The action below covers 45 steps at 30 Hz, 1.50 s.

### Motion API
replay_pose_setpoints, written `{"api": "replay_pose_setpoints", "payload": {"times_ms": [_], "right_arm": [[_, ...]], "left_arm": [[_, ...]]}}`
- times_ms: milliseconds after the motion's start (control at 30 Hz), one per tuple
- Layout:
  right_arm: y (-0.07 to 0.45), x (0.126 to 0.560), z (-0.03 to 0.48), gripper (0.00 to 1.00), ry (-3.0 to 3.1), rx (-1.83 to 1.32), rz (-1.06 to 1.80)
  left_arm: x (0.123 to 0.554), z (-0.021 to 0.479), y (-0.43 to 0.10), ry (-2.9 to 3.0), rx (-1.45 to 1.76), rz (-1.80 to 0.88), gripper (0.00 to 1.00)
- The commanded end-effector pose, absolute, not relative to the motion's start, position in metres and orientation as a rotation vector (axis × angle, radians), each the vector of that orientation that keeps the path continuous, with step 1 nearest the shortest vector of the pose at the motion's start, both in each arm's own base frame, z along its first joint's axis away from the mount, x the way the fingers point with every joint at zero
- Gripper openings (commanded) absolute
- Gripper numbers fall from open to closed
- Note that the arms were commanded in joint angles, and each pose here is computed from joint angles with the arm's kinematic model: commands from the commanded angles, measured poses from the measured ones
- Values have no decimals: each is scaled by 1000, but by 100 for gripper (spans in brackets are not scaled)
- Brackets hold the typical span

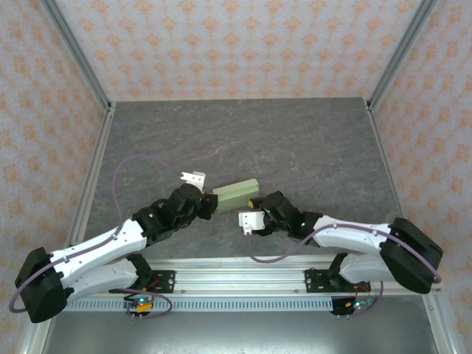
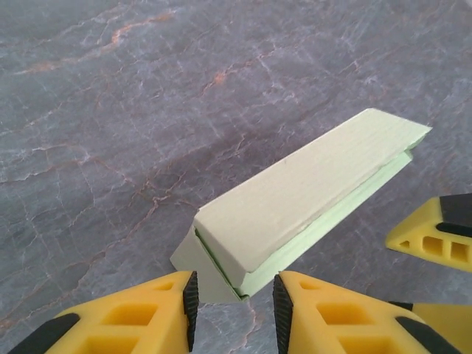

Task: Fold the paper box

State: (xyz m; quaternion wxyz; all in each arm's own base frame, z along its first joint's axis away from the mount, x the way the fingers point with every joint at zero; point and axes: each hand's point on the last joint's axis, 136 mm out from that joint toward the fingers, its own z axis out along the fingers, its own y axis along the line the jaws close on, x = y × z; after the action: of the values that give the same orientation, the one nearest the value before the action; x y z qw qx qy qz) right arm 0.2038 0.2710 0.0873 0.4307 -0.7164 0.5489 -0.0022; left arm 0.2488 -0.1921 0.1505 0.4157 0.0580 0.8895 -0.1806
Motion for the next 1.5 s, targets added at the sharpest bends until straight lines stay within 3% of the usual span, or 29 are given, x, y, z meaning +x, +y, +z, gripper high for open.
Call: {"api": "replay_pose_setpoints", "payload": {"times_ms": [0, 67, 200, 233, 667, 733, 833, 1200, 1467], "right_arm": [[281, 200, 128, 65, 1277, -1681, 75], [281, 201, 141, 67, 1247, -1672, 79], [286, 215, 159, 72, 1189, -1661, 43], [288, 219, 160, 72, 1179, -1670, 37], [313, 257, 117, 74, 1212, -1904, 40], [311, 255, 102, 66, 1228, -1953, 48], [309, 245, 83, 44, 1210, -1999, 68], [304, 241, 62, 40, 1259, -1921, 54], [299, 236, 127, 45, 1276, -1748, 285]], "left_arm": [[248, 149, -184, 2255, 140, -400, 35], [249, 154, -185, 2253, 125, -420, 37], [256, 170, -175, 2243, -8, -408, 98], [259, 171, -172, 2240, -34, -391, 100], [294, 142, -148, 2335, -283, -299, 100], [297, 134, -147, 2359, -303, -300, 100], [299, 125, -156, 2386, -295, -343, 100], [289, 80, -170, 2507, -257, -385, 99], [282, 65, -161, 2526, -248, -332, 99]]}}
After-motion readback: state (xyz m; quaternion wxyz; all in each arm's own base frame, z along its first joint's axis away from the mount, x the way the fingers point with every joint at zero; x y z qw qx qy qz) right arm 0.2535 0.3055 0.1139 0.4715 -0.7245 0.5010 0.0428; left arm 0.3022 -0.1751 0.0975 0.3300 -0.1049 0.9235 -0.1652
